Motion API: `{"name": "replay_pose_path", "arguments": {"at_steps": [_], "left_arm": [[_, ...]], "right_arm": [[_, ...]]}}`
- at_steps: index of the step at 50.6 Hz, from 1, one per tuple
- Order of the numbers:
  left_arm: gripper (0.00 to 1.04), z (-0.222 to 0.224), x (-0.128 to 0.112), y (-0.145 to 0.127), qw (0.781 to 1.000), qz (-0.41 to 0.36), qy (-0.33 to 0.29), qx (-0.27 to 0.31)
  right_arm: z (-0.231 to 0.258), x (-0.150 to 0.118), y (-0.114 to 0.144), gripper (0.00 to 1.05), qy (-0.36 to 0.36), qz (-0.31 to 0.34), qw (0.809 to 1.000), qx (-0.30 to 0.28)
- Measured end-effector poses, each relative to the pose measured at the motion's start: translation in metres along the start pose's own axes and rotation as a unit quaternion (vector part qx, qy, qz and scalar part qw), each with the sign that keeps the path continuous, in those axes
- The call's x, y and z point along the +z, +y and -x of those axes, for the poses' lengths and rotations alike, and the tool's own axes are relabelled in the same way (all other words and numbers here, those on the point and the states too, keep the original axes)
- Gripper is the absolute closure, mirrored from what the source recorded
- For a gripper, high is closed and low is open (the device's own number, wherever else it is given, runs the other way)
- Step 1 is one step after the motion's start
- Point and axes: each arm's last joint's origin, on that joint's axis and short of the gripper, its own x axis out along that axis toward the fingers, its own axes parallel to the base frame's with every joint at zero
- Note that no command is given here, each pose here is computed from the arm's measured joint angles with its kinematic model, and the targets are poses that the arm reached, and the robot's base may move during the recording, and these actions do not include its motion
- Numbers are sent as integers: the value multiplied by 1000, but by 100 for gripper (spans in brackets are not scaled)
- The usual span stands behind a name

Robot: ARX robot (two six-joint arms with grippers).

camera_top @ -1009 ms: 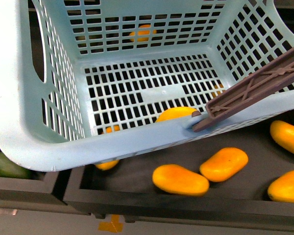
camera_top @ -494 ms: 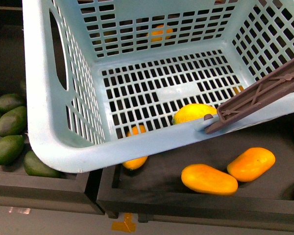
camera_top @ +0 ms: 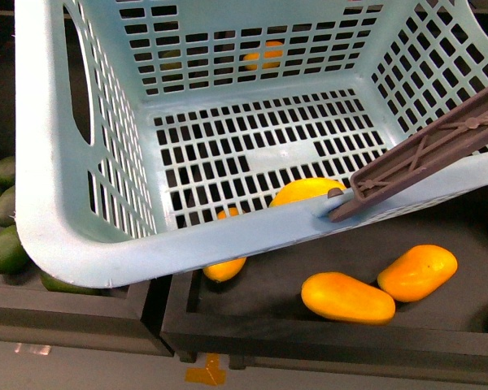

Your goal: Pick lemon and mango into basket

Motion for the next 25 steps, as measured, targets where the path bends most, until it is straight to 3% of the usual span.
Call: {"name": "replay_pose_path", "arguments": {"at_steps": [25], "left_arm": [[100, 0, 0, 0, 1000, -1, -1, 1]], "right_arm": [[0, 0, 0, 9, 0, 0, 1000, 0]]}}
